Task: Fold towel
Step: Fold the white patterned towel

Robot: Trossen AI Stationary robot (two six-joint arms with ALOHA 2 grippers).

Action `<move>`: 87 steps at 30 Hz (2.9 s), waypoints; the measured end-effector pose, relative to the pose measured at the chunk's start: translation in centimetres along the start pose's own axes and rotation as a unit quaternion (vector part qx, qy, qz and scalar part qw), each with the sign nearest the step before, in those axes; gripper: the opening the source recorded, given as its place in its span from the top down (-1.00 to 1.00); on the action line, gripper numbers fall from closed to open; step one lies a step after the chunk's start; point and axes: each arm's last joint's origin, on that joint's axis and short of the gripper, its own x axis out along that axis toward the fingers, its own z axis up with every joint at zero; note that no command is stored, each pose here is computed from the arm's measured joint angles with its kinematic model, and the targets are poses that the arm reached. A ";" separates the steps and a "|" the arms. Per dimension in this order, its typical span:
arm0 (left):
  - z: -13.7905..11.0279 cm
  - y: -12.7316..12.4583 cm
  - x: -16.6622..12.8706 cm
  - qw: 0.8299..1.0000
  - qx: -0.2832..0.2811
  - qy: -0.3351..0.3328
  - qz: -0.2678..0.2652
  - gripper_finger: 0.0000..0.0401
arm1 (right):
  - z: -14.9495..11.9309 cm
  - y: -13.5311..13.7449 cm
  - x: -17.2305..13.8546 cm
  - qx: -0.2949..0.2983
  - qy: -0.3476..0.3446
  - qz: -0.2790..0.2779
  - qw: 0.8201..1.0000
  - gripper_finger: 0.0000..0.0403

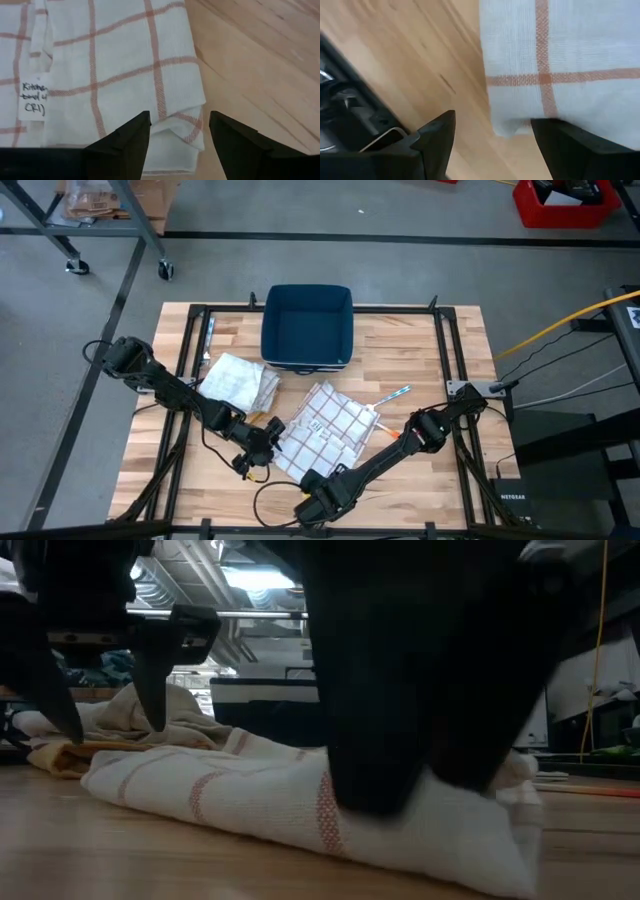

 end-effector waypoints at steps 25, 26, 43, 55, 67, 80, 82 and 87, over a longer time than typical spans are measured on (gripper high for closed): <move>-0.7 -0.9 3.1 0.999 0.017 0.026 0.018 0.42 | 0.2 -0.8 2.6 0.006 -0.023 -0.041 0.999 0.27; -0.7 -1.0 3.1 0.999 0.016 0.026 0.019 0.51 | 0.3 -0.7 2.6 0.007 -0.023 -0.037 0.999 0.37; 2.9 -8.0 -1.2 0.997 -0.032 0.001 -0.063 0.96 | 0.2 4.3 0.3 0.009 -0.004 0.215 0.976 0.96; 6.9 -8.1 -7.0 0.996 -0.034 -0.078 -0.041 0.98 | 0.1 4.8 -4.7 0.043 -0.010 0.277 0.960 0.97; 6.6 -3.8 -6.3 0.993 -0.033 -0.050 0.100 0.98 | -0.6 0.7 -8.7 0.079 -0.056 0.105 0.990 0.94; 4.1 1.7 -4.8 0.982 -0.101 0.003 0.162 0.96 | -1.1 -1.6 -8.0 0.070 -0.068 -0.029 0.995 0.88; 3.7 2.0 -4.4 0.980 -0.114 0.011 0.165 0.92 | -1.0 -1.6 -7.8 0.067 -0.080 -0.034 0.994 0.85; 3.1 2.4 -3.7 0.978 -0.122 0.029 0.168 0.79 | -0.9 -1.9 -7.2 0.064 -0.096 -0.053 0.992 0.73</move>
